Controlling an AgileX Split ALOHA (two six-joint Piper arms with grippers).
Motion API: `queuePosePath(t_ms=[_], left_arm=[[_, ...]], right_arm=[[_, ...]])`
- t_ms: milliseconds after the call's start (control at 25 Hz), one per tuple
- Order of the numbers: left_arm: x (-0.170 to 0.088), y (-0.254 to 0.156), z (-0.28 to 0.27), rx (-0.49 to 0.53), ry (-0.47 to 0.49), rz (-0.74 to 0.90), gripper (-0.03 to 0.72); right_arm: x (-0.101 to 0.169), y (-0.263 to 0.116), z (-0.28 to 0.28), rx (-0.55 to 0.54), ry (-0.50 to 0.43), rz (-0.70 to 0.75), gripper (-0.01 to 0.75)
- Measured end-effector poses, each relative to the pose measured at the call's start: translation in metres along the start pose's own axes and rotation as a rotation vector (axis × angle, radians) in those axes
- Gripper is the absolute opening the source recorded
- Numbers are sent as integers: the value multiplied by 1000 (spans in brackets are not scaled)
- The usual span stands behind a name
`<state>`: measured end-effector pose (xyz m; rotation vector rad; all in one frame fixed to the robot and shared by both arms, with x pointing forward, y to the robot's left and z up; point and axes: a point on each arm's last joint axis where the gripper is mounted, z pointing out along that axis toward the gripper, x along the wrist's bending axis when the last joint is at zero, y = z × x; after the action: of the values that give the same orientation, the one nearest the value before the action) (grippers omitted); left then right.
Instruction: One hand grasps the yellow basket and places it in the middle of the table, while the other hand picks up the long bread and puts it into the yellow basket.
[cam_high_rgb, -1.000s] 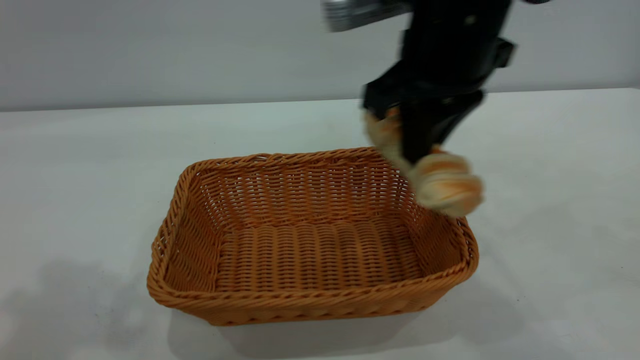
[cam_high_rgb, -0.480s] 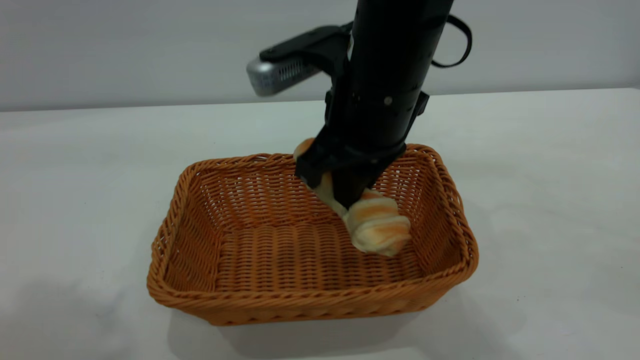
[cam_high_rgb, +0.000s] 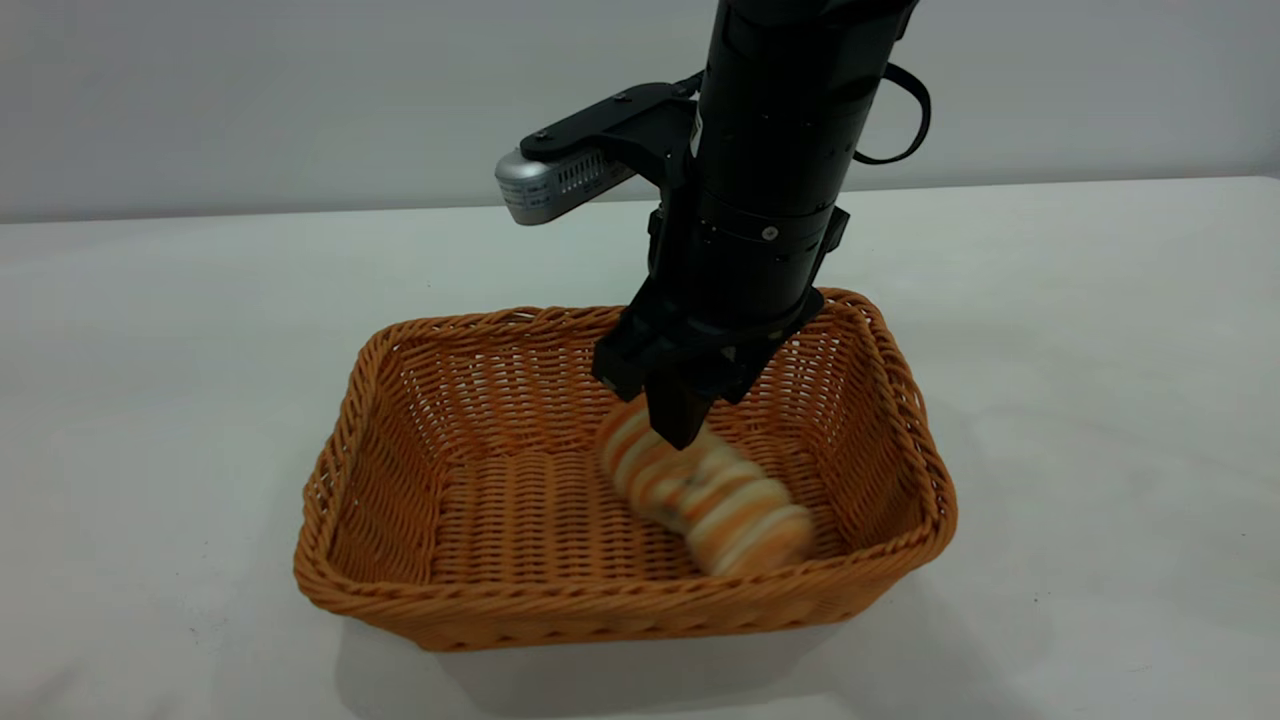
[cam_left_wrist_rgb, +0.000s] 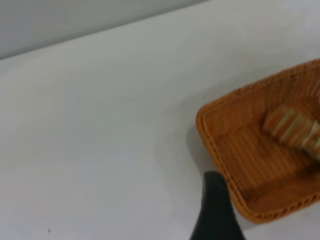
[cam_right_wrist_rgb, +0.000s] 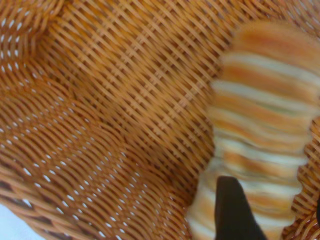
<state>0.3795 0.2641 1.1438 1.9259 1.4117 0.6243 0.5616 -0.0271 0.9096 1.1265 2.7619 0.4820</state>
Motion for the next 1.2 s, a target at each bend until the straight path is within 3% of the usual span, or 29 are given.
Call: queuePosePath(t_ms=[240,600,920,1200], left_arm=[[-2,-39,-19,-27,17,16,569],[-7,-98,-30,-17,16,21,569],[-10,-126,-49,-104,23,30,569],[-12,-143,-56,-49,16,33,569]], right_arm=[[0,4,-14,-33,-3,-2,439],[-18,11,-98,-154,-97,-10,392],[-54,-14,-184,-185,-190,92,352],[-46,-40,-256,-268,-217,110,345]])
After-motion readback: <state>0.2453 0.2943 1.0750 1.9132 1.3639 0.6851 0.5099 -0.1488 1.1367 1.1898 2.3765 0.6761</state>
